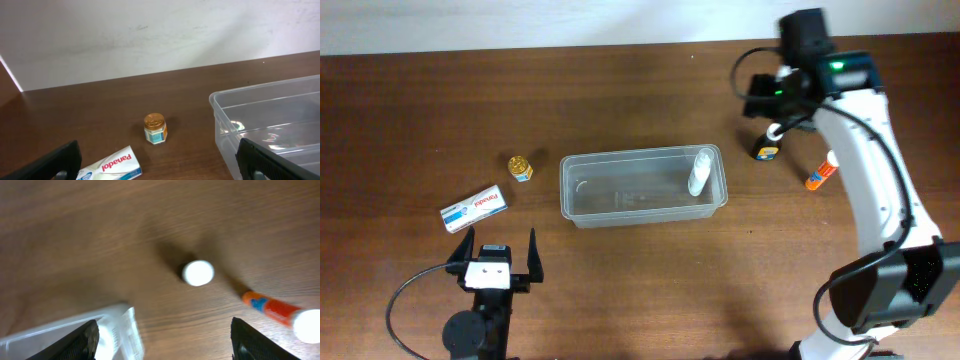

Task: Pack container
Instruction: 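Open the right gripper and raise it out of the container, then move the right gripper down onto the dark brown bottle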

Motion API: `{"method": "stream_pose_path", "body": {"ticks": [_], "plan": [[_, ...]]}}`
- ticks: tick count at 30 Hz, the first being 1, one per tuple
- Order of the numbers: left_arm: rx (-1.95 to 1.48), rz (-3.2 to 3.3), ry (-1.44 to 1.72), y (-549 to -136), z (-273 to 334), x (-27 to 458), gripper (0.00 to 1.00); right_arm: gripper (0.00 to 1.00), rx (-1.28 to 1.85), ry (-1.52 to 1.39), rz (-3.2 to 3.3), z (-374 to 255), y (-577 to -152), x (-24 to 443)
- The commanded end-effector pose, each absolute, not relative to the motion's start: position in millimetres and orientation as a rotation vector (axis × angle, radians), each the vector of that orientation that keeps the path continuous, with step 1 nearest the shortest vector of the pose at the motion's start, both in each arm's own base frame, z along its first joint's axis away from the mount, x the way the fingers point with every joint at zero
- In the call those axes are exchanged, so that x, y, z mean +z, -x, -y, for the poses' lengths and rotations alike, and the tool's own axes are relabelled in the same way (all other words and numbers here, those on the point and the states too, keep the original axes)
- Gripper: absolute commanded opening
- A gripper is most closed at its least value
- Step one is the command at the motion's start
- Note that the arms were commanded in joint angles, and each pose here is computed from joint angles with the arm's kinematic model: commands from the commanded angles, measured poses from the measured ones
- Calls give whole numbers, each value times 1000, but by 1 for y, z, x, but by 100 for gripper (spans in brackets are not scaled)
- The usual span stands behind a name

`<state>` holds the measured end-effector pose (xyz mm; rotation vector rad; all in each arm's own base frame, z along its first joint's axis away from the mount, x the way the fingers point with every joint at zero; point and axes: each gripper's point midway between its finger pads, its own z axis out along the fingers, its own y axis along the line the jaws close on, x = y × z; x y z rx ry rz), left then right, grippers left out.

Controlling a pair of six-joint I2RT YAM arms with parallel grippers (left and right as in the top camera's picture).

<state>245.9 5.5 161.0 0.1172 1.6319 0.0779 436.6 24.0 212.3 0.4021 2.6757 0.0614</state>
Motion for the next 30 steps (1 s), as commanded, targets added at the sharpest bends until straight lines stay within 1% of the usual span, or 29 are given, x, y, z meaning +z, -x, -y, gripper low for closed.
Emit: {"method": "stream_pose_path", "body": {"ticks": [1, 6, 12, 23, 30], "plan": [[87, -1631, -128, -246, -5, 160, 99, 76, 105, -405, -2648, -9, -440, 223], [87, -1631, -128, -246, -5, 160, 99, 76, 75, -431, -2664, 13, -442, 213], [87, -1631, -128, -246, -5, 160, 99, 76, 72, -442, -2674, 17, -458, 193], [87, -1631, -128, -246, -5, 160, 99, 76, 52, -432, -2814, 16, -472, 122], [87, -1631, -128, -246, -5, 160, 99, 76, 76, -437, -2887, 12, -472, 89]]}}
